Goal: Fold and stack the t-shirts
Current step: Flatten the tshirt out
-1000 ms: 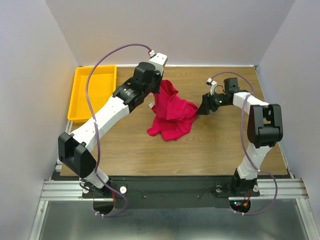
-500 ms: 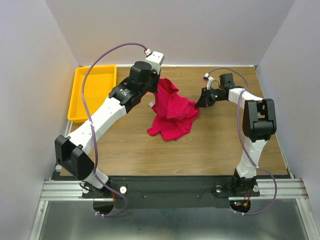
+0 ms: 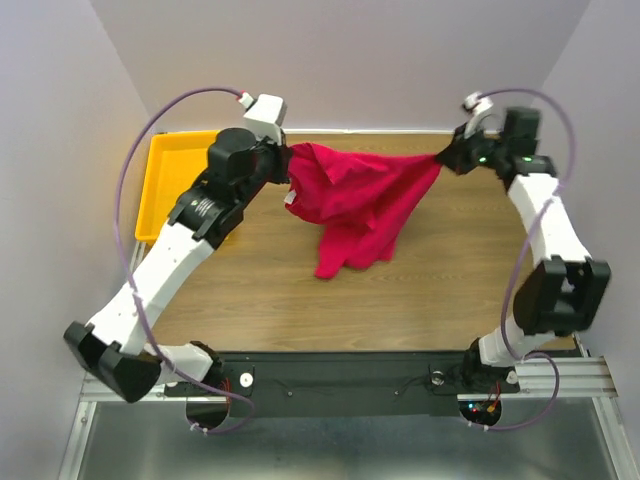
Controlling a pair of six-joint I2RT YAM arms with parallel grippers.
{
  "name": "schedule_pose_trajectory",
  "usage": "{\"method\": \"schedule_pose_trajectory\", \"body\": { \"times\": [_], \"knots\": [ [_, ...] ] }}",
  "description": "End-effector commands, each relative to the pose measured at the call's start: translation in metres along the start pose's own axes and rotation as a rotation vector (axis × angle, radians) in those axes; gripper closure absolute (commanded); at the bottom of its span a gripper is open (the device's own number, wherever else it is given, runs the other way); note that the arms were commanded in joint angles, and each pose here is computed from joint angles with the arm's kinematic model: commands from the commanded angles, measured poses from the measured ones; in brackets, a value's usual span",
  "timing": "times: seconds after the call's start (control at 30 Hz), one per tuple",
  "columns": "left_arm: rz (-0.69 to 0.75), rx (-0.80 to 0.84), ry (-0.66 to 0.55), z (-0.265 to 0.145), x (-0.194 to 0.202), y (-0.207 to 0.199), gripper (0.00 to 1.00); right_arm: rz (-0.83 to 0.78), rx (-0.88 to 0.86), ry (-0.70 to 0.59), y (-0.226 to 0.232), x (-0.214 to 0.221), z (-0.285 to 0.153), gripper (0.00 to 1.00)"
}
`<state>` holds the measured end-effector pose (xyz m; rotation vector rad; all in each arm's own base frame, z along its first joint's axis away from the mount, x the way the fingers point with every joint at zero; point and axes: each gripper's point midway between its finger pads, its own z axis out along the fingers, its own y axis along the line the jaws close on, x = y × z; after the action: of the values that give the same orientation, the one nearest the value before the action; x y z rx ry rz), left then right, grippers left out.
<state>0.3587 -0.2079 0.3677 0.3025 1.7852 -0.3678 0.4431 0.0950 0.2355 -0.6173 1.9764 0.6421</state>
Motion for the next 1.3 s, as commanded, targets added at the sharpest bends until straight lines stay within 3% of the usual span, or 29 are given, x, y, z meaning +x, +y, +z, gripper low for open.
{"method": "schedule_pose_trajectory", "body": {
  "times": [0.0,0.33,0.43,0.57,0.67,0.8,0.97,1.03,1.17,1.27],
  "knots": [
    [-0.084,0.065,-0.260,-0.048,-0.072,-0.008,1.00,-0.203,0.150,-0.207,0.003,-0.092,-0.084,0.99],
    [-0.230,0.334,-0.488,-0.142,-0.135,-0.043,1.00,-0.386,0.118,-0.468,0.110,-0.211,-0.197,1.00],
    [-0.275,0.313,-0.497,-0.150,-0.130,-0.037,1.00,-0.330,0.019,-0.474,0.128,-0.215,-0.197,0.99],
    [-0.330,0.232,-0.448,-0.138,-0.099,-0.022,1.00,-0.196,-0.084,-0.401,0.108,-0.187,-0.158,0.99],
    [-0.399,0.132,-0.303,-0.100,-0.041,-0.009,1.00,-0.059,-0.105,-0.278,0.071,-0.140,-0.099,1.00],
    [-0.469,0.067,-0.120,-0.058,0.032,-0.001,1.00,-0.010,-0.066,-0.133,0.044,-0.091,-0.027,0.99],
    [-0.535,-0.124,0.076,-0.023,0.139,0.036,1.00,0.027,-0.068,0.040,0.041,-0.037,0.069,0.99],
    [-0.556,-0.177,0.108,-0.020,0.163,0.050,1.00,0.053,-0.065,0.112,0.033,-0.009,0.104,0.99],
    [-0.584,-0.295,0.160,-0.021,0.202,0.079,1.00,0.044,-0.074,0.161,0.037,0.007,0.144,0.89],
    [-0.584,-0.325,0.173,-0.025,0.213,0.088,1.00,0.016,-0.013,0.151,0.028,-0.001,0.141,0.59]
  ]
}}
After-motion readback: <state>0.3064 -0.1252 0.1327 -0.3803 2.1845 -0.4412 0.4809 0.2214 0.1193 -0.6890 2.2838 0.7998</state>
